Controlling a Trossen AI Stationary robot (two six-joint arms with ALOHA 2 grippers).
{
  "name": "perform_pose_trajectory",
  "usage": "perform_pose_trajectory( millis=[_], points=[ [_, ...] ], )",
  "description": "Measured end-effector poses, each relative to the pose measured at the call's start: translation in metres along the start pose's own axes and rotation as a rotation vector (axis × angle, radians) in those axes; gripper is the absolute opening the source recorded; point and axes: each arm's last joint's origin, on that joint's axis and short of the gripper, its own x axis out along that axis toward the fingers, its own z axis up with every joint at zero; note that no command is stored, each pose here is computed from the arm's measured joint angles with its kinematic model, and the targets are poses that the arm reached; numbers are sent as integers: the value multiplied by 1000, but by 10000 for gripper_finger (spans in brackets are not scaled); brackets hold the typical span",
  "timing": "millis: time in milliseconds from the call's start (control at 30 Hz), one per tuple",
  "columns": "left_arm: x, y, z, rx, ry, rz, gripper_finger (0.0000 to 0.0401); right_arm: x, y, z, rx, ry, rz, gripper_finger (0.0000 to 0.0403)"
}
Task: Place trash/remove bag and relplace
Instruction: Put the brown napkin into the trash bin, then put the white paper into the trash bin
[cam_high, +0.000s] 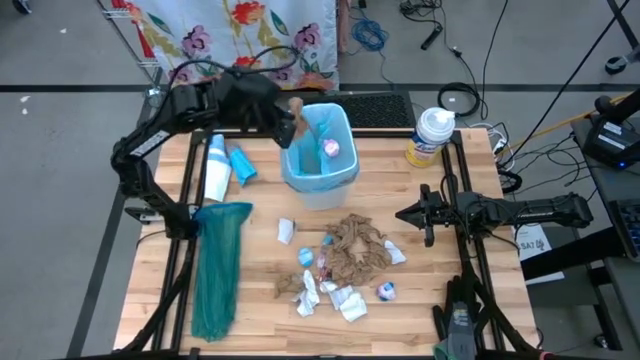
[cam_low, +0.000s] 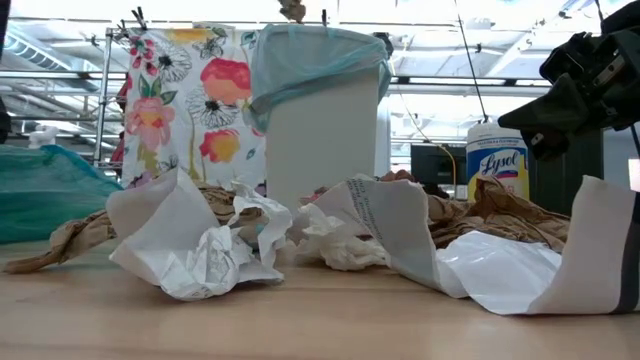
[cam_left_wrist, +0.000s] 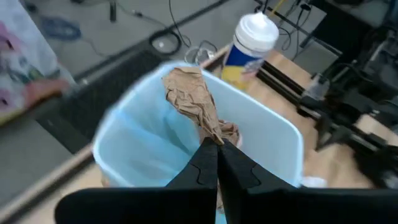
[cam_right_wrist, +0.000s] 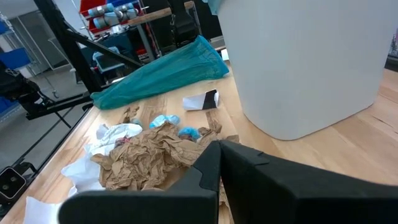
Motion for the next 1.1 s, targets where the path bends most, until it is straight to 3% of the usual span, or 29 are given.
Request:
perform_pose_trajectory(
  millis=[367, 500, 633, 833, 1100],
  points=[
    [29, 15, 8, 74, 36, -3, 125, 0, 0, 0, 0, 1, 0, 0],
    [28, 16, 3, 103, 80, 7, 139, 0, 0, 0, 0, 1, 0, 0],
    [3, 13, -8, 77, 122, 22, 140, 0, 0, 0, 0, 0, 0, 0],
    [-31, -17, -41, 74, 222, 127, 140, 0, 0, 0, 0, 0, 0, 0],
    [-51, -81, -97, -15, 170, 184, 141, 0, 0, 0, 0, 0, 0, 0]
  ],
)
